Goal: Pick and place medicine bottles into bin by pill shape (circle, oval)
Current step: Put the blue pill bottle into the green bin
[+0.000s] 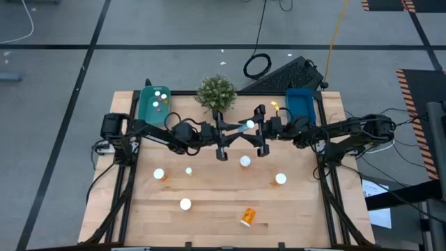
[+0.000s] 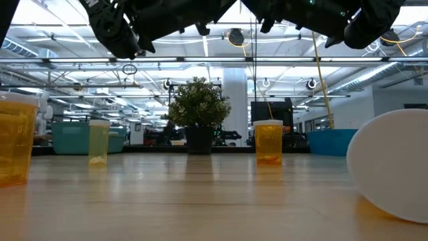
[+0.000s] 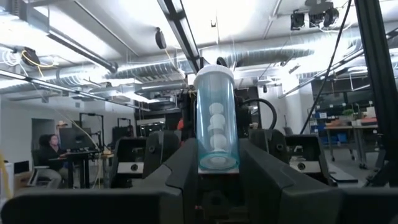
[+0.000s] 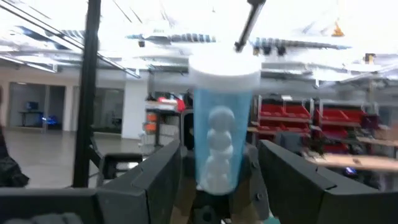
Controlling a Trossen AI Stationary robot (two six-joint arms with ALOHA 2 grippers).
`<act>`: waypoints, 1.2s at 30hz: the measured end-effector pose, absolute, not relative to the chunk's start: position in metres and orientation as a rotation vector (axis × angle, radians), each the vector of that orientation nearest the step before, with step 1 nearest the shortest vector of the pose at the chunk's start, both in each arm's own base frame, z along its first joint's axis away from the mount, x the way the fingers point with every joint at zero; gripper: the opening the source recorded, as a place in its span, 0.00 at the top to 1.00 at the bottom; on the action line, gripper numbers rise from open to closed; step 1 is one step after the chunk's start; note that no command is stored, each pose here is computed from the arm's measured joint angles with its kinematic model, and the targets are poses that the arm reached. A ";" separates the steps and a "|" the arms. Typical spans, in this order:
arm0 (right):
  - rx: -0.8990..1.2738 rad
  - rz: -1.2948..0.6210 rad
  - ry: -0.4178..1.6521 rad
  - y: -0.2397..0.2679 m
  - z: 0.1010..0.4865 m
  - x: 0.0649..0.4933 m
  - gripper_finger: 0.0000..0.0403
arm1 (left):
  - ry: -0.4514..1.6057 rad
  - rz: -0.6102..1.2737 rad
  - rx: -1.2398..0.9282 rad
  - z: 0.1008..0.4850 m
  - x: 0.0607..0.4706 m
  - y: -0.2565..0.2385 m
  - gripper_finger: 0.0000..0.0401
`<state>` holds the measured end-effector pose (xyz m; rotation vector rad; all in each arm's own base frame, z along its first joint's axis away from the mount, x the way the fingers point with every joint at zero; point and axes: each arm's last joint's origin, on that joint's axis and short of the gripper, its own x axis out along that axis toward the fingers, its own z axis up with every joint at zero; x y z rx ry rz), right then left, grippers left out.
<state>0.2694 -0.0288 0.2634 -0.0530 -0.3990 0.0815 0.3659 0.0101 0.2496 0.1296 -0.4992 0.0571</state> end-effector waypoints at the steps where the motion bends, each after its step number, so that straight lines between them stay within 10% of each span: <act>1: -0.056 0.085 -0.410 -0.029 0.264 0.269 0.48 | -0.499 0.057 0.130 0.250 0.366 0.010 0.75; 27: -0.077 0.111 -0.436 -0.028 0.267 0.267 0.77 | -0.505 0.056 0.139 0.250 0.366 0.010 0.74; 36: -0.061 0.118 -0.424 -0.027 0.268 0.267 0.77 | -0.381 0.073 0.098 0.246 0.367 0.011 0.55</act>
